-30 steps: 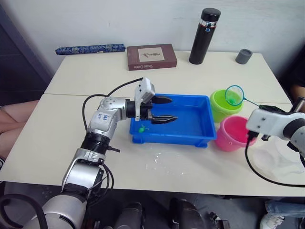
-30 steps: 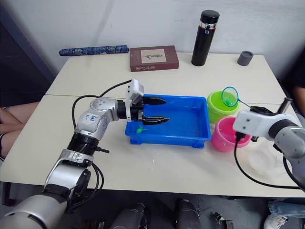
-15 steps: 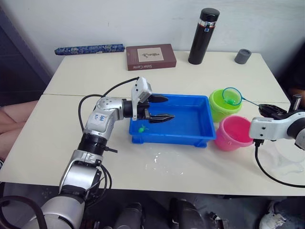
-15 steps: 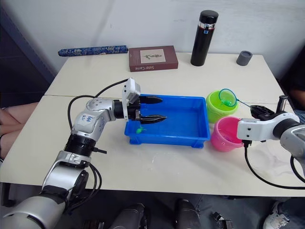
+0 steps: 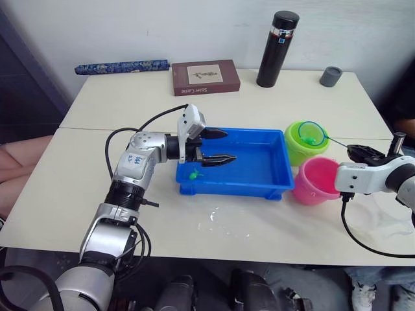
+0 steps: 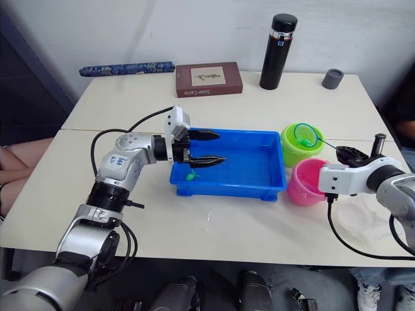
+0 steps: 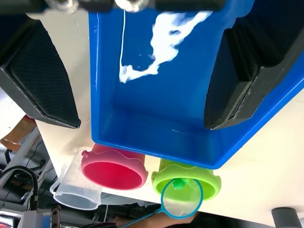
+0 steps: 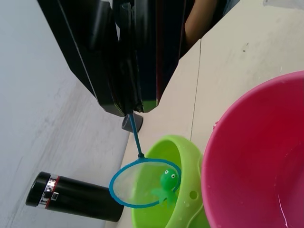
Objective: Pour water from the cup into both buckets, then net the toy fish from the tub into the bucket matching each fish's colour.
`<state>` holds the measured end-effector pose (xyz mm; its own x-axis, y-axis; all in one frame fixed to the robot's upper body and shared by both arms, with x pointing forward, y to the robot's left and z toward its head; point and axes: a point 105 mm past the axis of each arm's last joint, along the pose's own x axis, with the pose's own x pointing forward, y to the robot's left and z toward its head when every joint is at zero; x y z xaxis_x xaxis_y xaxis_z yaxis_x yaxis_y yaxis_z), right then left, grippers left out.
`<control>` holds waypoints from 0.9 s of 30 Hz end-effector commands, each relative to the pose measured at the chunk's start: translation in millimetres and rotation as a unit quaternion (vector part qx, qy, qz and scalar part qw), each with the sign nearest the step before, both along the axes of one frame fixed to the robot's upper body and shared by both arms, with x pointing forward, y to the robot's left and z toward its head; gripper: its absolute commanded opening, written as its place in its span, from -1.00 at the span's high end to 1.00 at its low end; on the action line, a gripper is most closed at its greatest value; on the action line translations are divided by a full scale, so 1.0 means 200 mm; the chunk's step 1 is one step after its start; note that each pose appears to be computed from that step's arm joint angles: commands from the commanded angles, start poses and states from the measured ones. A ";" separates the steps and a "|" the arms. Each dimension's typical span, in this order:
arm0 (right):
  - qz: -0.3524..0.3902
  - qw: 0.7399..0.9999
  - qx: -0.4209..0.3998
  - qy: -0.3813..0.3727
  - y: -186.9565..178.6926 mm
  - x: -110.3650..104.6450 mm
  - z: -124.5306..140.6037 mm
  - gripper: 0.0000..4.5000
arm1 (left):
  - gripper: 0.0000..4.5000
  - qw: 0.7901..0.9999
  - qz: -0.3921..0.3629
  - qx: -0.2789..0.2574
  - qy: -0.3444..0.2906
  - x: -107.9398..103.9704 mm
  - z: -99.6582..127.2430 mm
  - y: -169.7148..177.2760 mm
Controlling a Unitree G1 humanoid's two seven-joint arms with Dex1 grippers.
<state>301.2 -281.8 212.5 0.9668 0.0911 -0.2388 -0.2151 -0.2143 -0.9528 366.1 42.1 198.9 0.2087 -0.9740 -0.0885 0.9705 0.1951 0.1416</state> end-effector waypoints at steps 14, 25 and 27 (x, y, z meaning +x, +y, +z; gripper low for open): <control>0.002 0.999 -0.011 -0.047 -0.01 0.00 0.13 1.00 | -0.99 1.000 -0.001 -0.003 -0.027 0.02 0.06 -0.01; 0.000 0.995 -0.010 -0.102 -0.01 0.01 0.21 1.00 | -0.99 1.000 0.000 -0.002 -0.027 0.02 0.06 0.00; 0.002 0.995 -0.012 -0.095 -0.01 0.01 0.20 1.00 | -0.99 1.000 0.000 -0.002 -0.027 0.02 0.06 0.00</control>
